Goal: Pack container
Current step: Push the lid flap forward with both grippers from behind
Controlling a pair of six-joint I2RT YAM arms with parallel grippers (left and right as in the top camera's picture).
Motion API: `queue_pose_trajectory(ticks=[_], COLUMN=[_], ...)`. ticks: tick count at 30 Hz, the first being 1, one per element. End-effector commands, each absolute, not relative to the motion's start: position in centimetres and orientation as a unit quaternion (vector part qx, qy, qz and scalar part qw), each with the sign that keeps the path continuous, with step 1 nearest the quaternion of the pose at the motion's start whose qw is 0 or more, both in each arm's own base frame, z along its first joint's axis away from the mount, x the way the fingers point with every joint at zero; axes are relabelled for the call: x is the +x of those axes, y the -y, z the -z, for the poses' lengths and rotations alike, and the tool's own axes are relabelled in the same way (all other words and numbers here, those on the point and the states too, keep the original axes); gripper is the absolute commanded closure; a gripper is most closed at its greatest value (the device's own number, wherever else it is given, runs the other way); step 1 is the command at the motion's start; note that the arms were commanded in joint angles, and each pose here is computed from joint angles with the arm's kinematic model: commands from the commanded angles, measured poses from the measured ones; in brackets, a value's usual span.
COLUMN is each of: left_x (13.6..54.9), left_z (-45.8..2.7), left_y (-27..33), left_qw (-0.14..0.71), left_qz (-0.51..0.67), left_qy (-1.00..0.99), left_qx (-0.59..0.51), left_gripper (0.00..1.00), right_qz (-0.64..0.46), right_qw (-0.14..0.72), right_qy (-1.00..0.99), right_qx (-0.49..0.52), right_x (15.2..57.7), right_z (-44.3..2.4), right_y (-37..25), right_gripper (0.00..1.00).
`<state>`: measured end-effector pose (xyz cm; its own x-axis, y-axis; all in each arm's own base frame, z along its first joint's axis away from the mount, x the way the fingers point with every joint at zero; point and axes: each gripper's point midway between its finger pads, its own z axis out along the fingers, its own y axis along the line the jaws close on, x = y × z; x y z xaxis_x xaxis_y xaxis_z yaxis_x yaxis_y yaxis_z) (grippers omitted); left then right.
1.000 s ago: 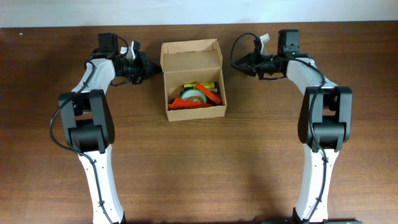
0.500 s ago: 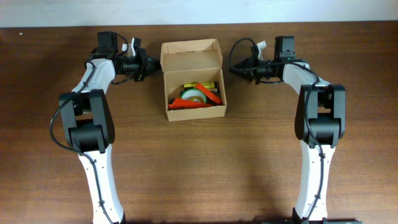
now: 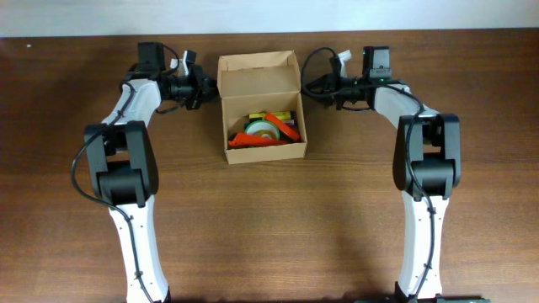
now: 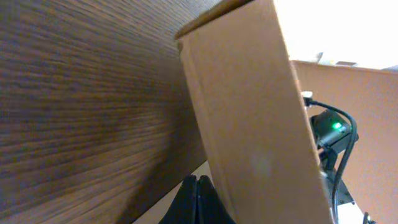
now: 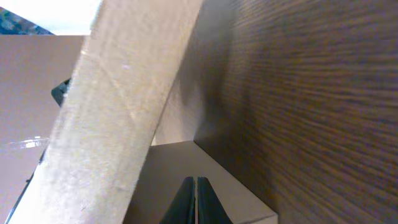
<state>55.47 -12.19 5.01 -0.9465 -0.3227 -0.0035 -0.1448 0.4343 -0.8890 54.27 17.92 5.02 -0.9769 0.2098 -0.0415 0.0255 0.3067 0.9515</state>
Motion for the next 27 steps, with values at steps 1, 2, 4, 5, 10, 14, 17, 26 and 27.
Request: queue_pose_trajectory(ticks=[1, 2, 4, 5, 10, 14, 17, 26, 27], left_x=[55.1, 55.0, 55.0, 55.0, 55.7, 56.4, 57.0, 59.1, 59.3], left_z=[-4.6, -4.6, -4.6, -4.6, -5.3, -6.2, -7.4, -11.7, -12.2], left_y=[13.0, 13.2, 13.4, 13.5, 13.8, 13.9, 14.1, 14.2, 14.2], left_qw=[0.074, 0.073, 0.073, 0.074, 0.097, 0.115, 0.133, 0.187, 0.193], left_qz=[0.522, 0.522, 0.523, 0.523, 0.532, 0.545, 0.558, 0.566, 0.566], left_qy=[-0.839, -0.839, -0.839, -0.839, -0.834, -0.825, -0.816, -0.802, -0.801], left_qx=[-0.134, -0.133, -0.131, -0.13, -0.109, -0.096, -0.074, -0.03, -0.025], left_gripper=[0.98, 0.98, 0.99, 0.99, 0.99, 0.98, 0.98, 0.99, 0.99], right_qz=[-0.594, -0.594, -0.596, -0.597, -0.632, -0.653, -0.658, -0.678, -0.679], right_qw=[0.067, 0.067, 0.065, 0.064, 0.081, 0.085, 0.087, 0.104, 0.107], right_qy=[-0.799, -0.799, -0.798, -0.797, -0.771, -0.753, -0.748, -0.726, -0.724], right_qx=[0.065, 0.064, 0.061, 0.06, 0.005, -0.019, -0.023, -0.045, -0.048], right_x=[54.1, 54.0, 53.9, 53.9, 53.7, 53.6, 53.8, 54.6, 54.6], right_z=[-4.9, -4.9, -5.0, -5.0, -7.1, -8.5, -9.1, -11.7, -12.0], right_y=[-18.8, -18.9, -19.1, -19.2, -19.9, -20.1, -20.1, -20.1, -20.1], right_gripper=[0.96, 0.96, 0.96, 0.96, 0.96, 0.97, 0.97, 0.96, 0.96])
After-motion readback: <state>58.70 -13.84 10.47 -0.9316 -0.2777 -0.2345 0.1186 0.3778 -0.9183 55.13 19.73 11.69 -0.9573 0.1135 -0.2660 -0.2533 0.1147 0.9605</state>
